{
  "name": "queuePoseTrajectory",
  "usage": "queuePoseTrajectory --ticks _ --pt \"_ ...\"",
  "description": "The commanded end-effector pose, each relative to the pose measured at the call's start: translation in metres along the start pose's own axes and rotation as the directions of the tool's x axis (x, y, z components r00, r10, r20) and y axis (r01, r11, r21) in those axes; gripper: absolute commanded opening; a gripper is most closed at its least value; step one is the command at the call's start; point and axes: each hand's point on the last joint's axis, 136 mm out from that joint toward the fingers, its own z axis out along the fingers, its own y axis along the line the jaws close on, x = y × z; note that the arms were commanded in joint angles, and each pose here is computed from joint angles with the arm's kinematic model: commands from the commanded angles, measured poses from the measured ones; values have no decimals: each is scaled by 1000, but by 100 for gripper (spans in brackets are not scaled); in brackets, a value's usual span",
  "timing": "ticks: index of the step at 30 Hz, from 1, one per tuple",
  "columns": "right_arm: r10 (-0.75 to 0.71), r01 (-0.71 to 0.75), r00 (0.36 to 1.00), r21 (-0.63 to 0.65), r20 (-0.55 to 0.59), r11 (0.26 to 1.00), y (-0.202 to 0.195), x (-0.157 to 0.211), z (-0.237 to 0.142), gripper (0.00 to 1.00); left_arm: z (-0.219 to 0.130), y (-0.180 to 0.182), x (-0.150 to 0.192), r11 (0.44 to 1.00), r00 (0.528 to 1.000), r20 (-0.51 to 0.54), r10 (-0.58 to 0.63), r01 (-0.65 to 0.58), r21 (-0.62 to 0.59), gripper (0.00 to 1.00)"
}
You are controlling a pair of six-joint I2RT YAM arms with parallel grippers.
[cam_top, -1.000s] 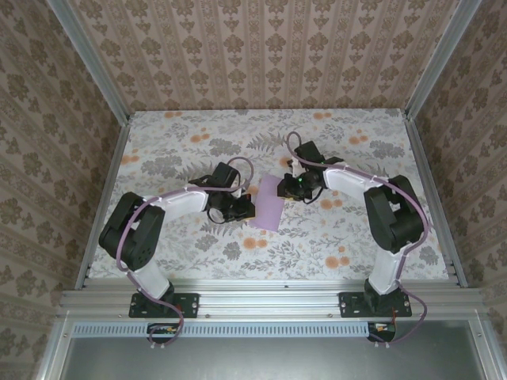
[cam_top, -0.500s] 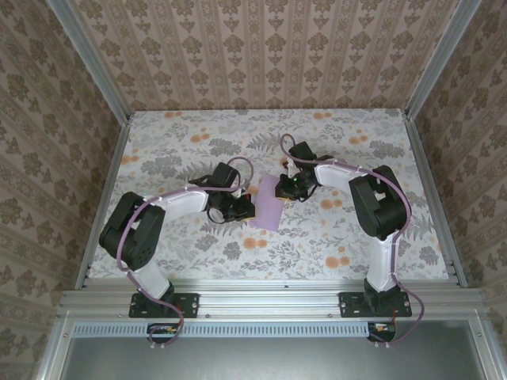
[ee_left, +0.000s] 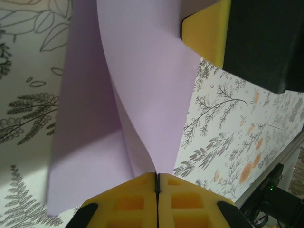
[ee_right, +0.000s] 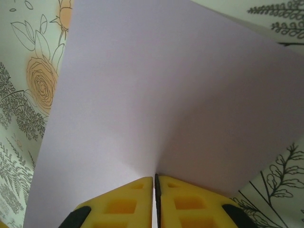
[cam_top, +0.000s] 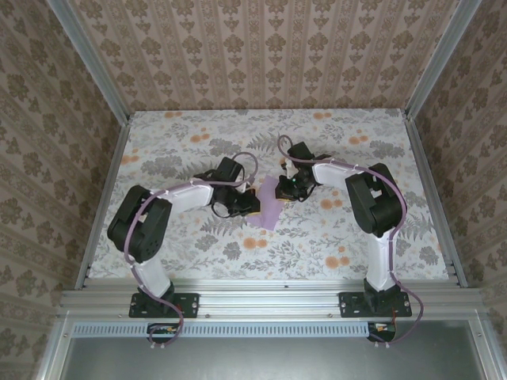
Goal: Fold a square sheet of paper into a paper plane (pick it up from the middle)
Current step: Fold the triangle a second time at the center of the table.
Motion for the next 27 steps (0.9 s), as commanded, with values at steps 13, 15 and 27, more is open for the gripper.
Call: queuePoseTrajectory --ticks 13,15,27 --pt "-21 22 999 27 -37 999 -7 4 4 13 14 -16 -12 999 999 -34 13 -12 30 7" --pt "-22 23 999 28 -37 999 -7 4 4 13 17 -17 -14 999 999 -35 13 -12 30 7" --pt "-25 26 999 28 -44 999 -8 7 6 13 33 -21 -26 999 999 -34 6 -5 37 7"
